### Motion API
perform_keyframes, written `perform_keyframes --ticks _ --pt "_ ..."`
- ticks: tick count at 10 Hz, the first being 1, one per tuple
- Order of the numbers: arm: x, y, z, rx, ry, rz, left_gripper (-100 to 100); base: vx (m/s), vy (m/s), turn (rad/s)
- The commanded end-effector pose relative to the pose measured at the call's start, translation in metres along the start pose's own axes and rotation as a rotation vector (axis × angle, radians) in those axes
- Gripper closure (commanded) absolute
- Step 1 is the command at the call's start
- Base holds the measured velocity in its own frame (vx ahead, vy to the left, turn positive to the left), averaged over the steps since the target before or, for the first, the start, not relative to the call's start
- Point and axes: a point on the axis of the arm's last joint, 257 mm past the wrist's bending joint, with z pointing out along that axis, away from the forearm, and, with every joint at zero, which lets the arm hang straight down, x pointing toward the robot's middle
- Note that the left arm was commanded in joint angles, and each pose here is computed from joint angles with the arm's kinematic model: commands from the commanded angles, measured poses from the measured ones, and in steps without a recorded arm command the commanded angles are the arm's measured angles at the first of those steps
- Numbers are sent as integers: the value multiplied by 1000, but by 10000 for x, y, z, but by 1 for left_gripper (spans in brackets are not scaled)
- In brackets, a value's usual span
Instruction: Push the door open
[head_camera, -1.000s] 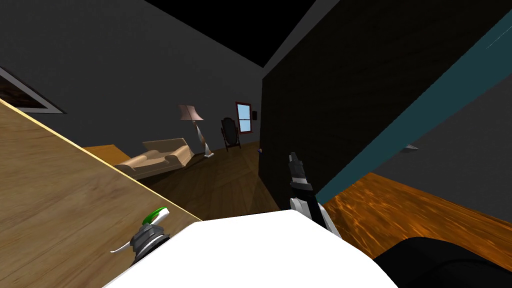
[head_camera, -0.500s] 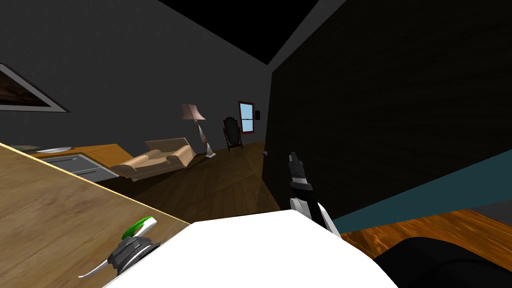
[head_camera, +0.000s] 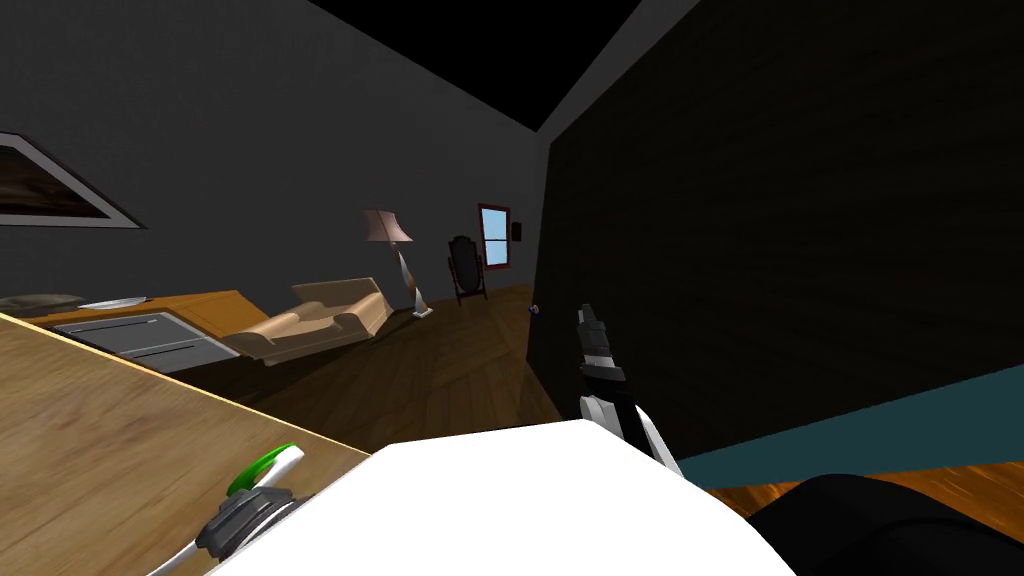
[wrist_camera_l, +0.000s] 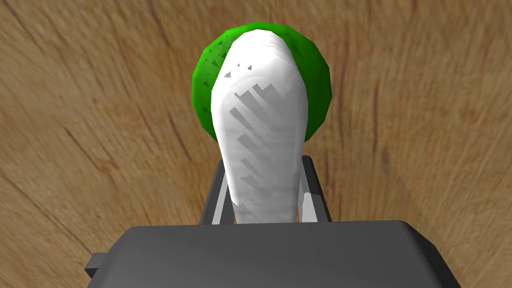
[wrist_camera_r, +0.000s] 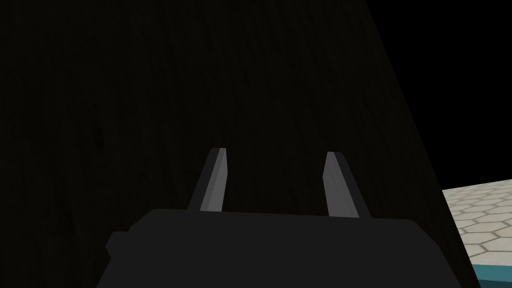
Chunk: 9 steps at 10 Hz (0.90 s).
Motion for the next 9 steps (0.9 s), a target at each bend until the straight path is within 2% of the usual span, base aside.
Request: perform_keyframes --ticks 1,4,6,9 --pt "-136 -71 42 16 -36 -1 100 141 131 27" --pt "-355 -72 33 16 -90 -1 100 161 156 33" --pt "-564 -72 15 16 -141 -2 100 160 159 41" --pt "-740 -72 -7 16 -184 -2 100 154 122 34"
